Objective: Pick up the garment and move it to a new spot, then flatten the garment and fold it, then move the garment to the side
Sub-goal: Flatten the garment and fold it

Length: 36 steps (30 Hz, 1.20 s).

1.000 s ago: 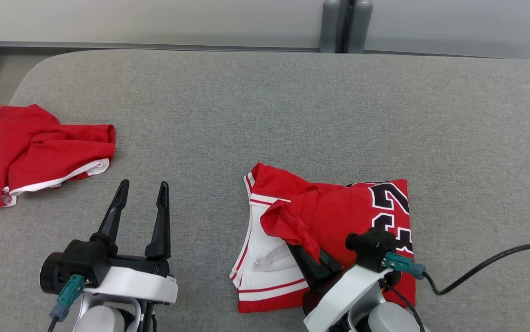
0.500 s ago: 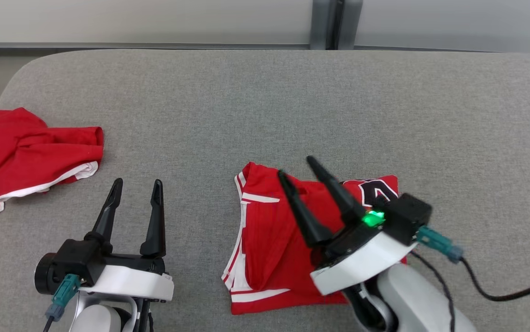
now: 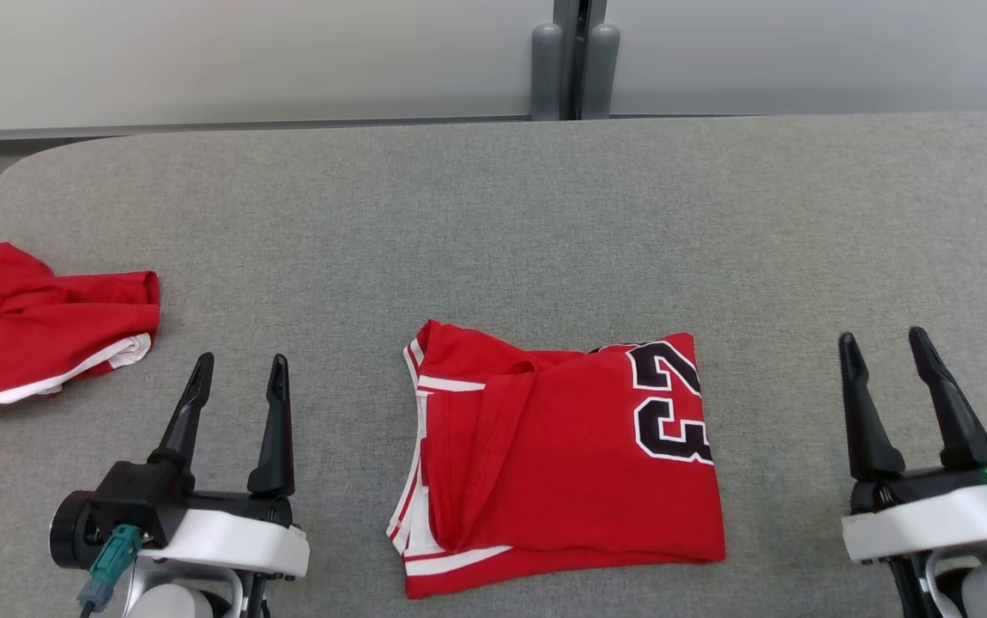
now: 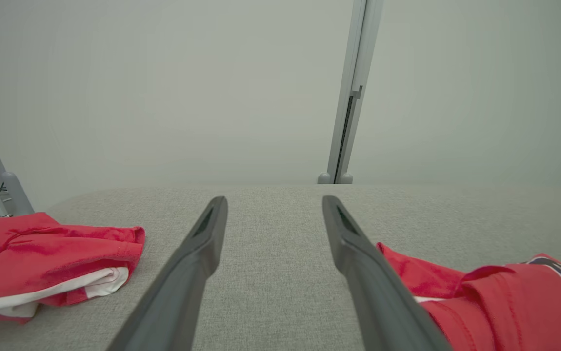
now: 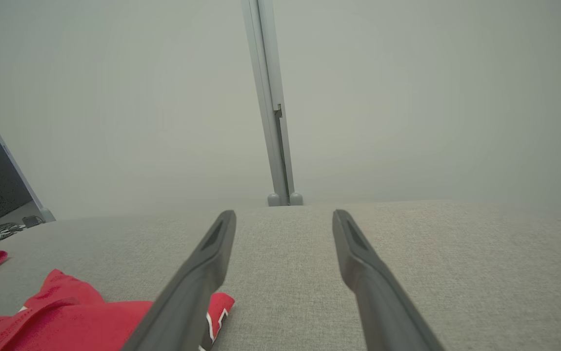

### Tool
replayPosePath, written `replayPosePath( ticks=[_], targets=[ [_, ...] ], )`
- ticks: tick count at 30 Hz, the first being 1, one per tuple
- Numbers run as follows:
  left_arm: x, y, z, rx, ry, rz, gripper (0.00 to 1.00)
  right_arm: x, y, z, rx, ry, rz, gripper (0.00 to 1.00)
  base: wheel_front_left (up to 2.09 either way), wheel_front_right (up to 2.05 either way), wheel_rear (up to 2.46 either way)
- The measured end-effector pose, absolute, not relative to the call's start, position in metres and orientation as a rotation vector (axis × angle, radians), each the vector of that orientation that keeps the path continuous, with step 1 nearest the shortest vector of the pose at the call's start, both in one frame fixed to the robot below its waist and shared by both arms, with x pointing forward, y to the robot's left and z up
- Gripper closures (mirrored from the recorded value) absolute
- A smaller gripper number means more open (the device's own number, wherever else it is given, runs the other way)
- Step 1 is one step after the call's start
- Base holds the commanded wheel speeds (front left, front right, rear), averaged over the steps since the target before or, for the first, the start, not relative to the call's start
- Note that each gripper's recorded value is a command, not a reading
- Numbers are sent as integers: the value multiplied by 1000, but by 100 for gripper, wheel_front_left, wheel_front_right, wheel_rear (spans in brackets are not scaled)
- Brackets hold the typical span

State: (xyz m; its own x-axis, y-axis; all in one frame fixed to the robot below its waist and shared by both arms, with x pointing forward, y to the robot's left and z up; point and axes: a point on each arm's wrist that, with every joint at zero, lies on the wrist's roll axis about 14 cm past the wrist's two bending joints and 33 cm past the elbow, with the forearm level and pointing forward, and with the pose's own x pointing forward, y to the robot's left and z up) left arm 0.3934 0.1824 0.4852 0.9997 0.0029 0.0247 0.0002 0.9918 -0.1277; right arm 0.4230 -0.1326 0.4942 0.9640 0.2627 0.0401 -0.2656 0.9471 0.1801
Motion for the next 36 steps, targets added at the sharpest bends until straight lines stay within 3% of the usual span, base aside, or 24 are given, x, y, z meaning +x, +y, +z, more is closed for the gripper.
replayPosePath(
  ticks=[6,12,30,31,32,36],
  targets=[
    [388,179,481,-123,-10,-11,0,397,-170,480,120,54,172,0,0,0,0],
    [382,178,480,-120,-3,-17,0,383,-174,483,107,65,153,0,0,0,0],
    [380,176,479,-113,3,-24,0,378,-173,481,109,89,148,0,0,0,0],
    [380,176,478,-113,4,-24,0,379,-172,477,108,104,152,63,0,0,0],
    [380,177,478,-113,5,-23,0,380,-167,473,110,121,164,100,0,0,0],
    [384,178,481,-113,-4,-18,0,389,-127,463,140,163,266,100,0,0,0]
  ],
)
